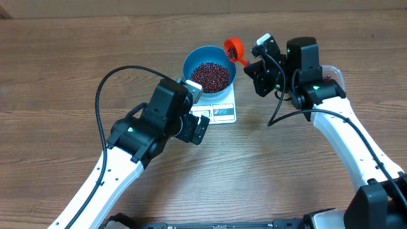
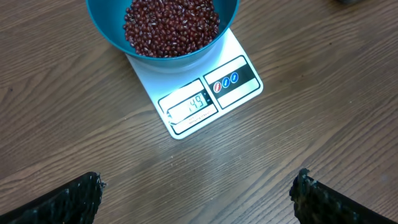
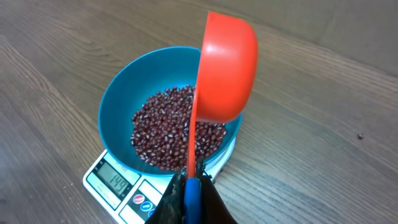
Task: Scoop item into bowl and weigh 150g on scale
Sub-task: 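Tilt the scoop slightly to trickle a few beans into the bowl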
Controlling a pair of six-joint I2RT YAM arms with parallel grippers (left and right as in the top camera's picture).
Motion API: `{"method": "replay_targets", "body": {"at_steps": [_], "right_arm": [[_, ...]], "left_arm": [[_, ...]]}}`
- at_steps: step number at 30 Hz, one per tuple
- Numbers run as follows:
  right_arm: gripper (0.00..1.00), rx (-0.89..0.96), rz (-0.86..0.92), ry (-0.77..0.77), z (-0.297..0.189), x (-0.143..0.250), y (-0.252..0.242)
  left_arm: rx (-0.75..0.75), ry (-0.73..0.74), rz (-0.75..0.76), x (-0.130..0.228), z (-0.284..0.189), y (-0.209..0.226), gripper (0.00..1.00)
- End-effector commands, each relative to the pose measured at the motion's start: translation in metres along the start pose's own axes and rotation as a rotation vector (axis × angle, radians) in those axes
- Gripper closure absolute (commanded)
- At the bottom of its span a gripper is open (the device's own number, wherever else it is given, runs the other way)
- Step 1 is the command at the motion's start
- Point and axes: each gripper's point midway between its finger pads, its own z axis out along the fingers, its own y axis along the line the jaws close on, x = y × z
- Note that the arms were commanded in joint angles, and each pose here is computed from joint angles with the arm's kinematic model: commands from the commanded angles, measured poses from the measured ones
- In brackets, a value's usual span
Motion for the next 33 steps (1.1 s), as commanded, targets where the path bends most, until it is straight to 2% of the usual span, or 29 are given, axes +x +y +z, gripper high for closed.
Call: {"method": "replay_targets", "body": {"at_steps": [1, 23, 28, 33], "right_arm": [[0.96, -0.017, -0.011, -0.012, -0.0026, -0.0044, 0.0056], [0.96, -0.018, -0.010, -0.009, -0.0023, -0.0035, 0.0058], [0.96, -0.069, -0.083, -0.016, -0.0027, -0.0038, 0.0147], [0.96, -0.070, -0.082, -0.017, -0.0028, -0.0040, 0.0149]], "left_arm": [[0.007, 0.010, 0.015, 0.0022, 0.0026, -0.0009, 0.01], [0.007, 0.010, 0.015, 0.0023, 0.0026, -0.0009, 0.01], [0.007, 0.010, 0.015, 0.0023, 0.0026, -0.0009, 0.00], [0.007, 0.010, 0.015, 0.0023, 0.0026, -0.0009, 0.00]]}}
